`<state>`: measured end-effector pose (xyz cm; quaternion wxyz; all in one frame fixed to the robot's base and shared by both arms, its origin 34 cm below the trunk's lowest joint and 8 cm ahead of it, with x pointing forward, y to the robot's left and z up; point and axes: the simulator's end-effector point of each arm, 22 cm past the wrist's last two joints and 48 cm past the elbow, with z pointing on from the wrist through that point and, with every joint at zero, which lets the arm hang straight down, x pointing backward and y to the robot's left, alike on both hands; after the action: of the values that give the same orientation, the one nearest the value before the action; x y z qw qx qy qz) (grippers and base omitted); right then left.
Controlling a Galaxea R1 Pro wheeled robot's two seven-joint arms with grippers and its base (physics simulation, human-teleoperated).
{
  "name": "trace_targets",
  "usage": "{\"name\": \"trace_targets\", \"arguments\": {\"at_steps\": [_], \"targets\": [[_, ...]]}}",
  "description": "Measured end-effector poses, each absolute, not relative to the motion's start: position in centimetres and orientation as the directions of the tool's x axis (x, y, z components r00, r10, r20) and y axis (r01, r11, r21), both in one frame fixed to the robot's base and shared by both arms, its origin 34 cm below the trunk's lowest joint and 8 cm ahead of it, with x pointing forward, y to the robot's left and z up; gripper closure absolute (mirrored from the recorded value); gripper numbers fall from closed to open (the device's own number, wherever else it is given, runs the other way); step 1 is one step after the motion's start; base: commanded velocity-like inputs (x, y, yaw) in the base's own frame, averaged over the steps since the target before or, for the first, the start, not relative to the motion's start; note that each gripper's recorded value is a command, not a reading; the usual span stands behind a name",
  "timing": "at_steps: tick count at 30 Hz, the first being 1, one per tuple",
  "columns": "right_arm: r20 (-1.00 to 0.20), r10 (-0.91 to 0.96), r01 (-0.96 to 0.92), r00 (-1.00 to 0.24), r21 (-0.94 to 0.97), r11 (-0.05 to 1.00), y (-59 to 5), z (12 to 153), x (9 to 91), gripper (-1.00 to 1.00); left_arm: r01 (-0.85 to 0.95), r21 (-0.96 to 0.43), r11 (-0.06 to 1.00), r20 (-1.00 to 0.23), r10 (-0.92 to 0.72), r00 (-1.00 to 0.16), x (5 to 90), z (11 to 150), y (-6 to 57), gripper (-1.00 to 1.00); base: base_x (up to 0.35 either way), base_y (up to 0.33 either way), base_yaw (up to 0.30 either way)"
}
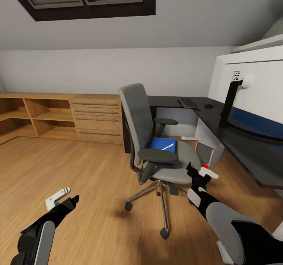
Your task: In the bedroom, organize the workspace by keeping the computer under the desk, ensuring the monitor is on the desk, placing the keyboard on the desk next to the monitor, placing the mouse on the desk next to the keyboard, moving the folder from the swivel chair onto the desk next to the mouse, stacking the notebook on top of the folder with the pen on top of the notebook, and positioning the swivel chair next to the desk.
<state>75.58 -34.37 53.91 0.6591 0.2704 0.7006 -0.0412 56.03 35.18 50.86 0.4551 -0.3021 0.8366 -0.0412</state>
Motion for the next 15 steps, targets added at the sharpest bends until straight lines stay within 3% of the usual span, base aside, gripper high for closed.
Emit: {"name": "trace_targets", "arguments": {"at_steps": [15], "targets": [[-0.947,0.321,0.452,-0.012,0.281,0.846,-34.8,50.9,76.0,-1.00,-0.485,-0.322,0.813,-0.720,-0.543,-0.433,56.0,48.6,35.2,-1.00,0.000,0.000,0.000]]}}
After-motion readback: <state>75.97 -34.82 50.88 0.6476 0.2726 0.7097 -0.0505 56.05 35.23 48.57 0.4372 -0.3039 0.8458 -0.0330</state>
